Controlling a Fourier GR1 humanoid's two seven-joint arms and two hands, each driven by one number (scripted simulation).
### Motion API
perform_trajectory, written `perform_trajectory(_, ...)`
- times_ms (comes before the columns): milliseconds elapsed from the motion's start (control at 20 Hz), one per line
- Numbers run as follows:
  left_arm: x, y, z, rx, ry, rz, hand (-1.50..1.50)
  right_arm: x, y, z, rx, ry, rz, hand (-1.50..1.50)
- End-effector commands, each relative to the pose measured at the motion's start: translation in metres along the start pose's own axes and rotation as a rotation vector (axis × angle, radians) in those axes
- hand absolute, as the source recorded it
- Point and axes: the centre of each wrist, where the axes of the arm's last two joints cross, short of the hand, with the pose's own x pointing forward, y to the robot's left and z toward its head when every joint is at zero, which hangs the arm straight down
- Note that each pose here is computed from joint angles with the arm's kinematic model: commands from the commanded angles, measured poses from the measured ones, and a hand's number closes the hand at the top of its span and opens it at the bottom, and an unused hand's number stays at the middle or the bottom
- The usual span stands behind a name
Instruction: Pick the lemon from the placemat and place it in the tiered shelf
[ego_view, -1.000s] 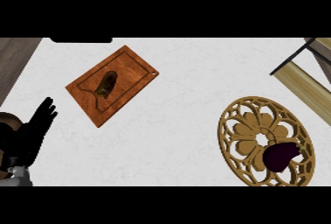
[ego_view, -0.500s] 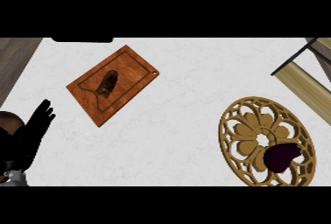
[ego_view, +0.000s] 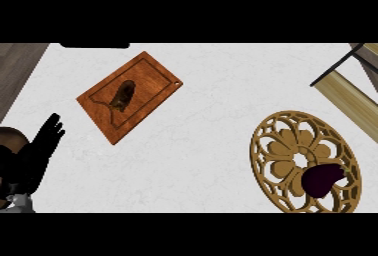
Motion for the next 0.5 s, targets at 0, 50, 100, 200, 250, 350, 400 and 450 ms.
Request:
perform_trajectory(0, -0.004, -0.014, 0.007, -0.009, 0.009, 0.003, 0.00, 0.006, -0.015, -0.003, -0.008, -0.007, -0.088, -1.50)
perform_trajectory(50, 0.009, 0.015, 0.010, 0.025, -0.004, -0.010, 0.00, -0.007, -0.006, -0.005, 0.002, 0.004, -0.130, -1.50)
perform_trajectory(100, 0.002, -0.014, -0.002, 0.019, 0.006, -0.003, 0.00, -0.006, 0.002, -0.003, 0.001, 0.018, -0.157, -1.50)
perform_trajectory(200, -0.006, -0.002, 0.007, 0.015, 0.023, 0.000, 0.00, 0.001, -0.016, -0.006, 0.022, 0.050, -0.270, -1.50)
perform_trajectory(250, -0.006, -0.001, -0.002, 0.022, 0.014, 0.003, 0.00, -0.006, -0.019, -0.007, 0.031, 0.038, -0.303, -1.50)
perform_trajectory(350, -0.009, -0.009, -0.001, 0.013, 0.000, -0.005, 0.00, -0.001, -0.018, -0.007, 0.053, 0.055, -0.383, -1.50)
perform_trajectory(400, 0.002, -0.007, 0.000, -0.008, 0.004, 0.001, 0.00, -0.005, -0.030, -0.011, 0.033, 0.046, -0.399, -1.50)
perform_trajectory(450, -0.005, 0.001, -0.002, 0.007, 0.004, 0.009, 0.00, -0.004, -0.035, -0.009, 0.052, 0.043, -0.420, -1.50)
